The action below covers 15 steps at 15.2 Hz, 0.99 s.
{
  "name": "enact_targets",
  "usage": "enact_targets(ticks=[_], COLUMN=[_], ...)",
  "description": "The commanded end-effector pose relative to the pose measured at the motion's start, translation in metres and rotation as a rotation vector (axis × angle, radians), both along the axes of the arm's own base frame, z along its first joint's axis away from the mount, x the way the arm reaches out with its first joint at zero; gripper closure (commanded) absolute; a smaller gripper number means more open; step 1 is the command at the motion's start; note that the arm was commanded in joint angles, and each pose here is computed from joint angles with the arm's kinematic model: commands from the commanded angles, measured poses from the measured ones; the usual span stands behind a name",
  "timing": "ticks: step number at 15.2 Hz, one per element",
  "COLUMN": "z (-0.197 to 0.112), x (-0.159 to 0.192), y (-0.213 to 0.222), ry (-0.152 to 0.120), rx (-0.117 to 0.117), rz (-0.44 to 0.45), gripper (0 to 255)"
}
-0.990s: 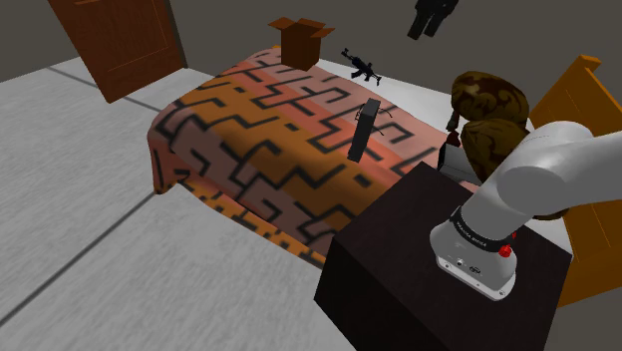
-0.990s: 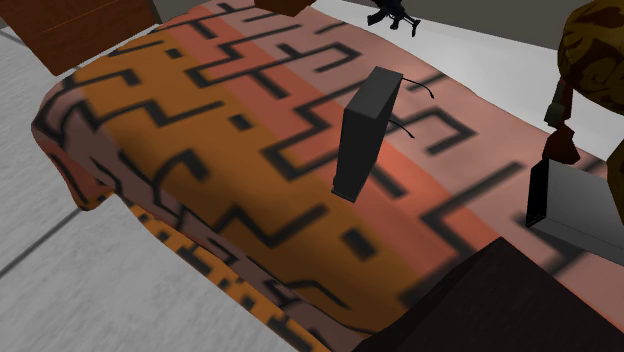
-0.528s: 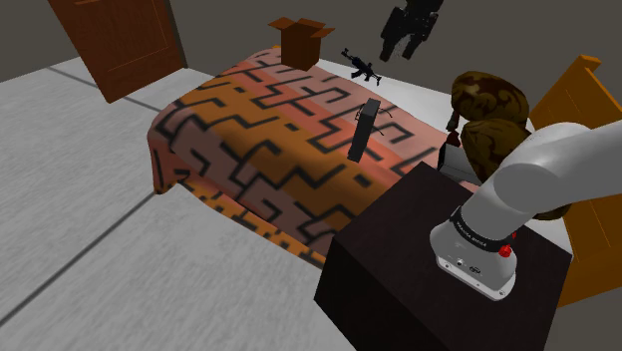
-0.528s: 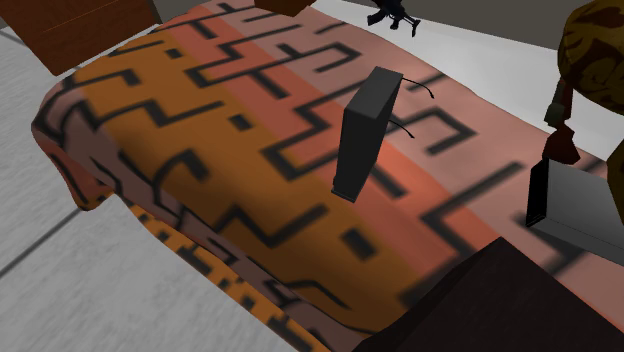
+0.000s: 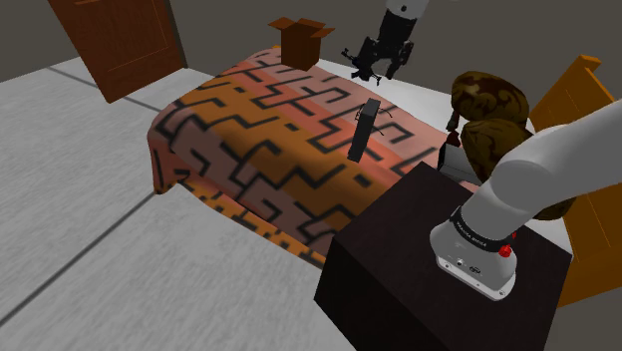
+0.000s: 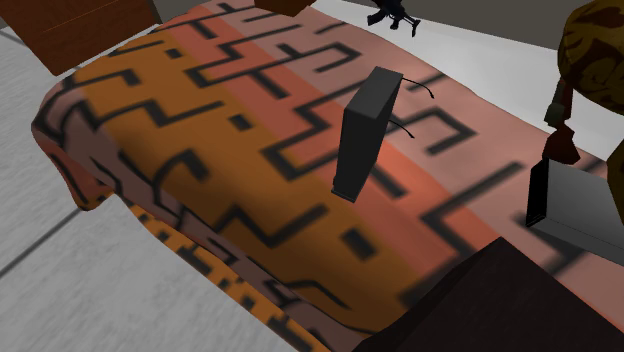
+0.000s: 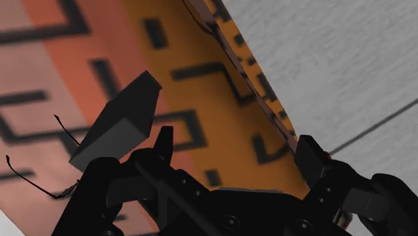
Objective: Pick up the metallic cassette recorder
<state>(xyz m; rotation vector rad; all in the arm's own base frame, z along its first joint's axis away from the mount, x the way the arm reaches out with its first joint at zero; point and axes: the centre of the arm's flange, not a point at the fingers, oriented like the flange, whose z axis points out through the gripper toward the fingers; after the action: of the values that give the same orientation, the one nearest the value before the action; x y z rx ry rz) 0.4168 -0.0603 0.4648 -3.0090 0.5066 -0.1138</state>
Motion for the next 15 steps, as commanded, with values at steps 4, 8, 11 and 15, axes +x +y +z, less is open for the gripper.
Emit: enact_targets(ticks=[4,8,11,15], z=[-0.052,-0.094,-0.126,-0.168], x=[0.028,0.048,0.060,0.073], y=[-0.026,-0.050,-0.070,-0.097], ry=[0.025,0.046,0.062,0.082], rx=[-0.010,-0.017,-0.023,-0.031], rz=[-0.149,-0.267,-0.356,-0.474], gripper=[0,0,0,0])
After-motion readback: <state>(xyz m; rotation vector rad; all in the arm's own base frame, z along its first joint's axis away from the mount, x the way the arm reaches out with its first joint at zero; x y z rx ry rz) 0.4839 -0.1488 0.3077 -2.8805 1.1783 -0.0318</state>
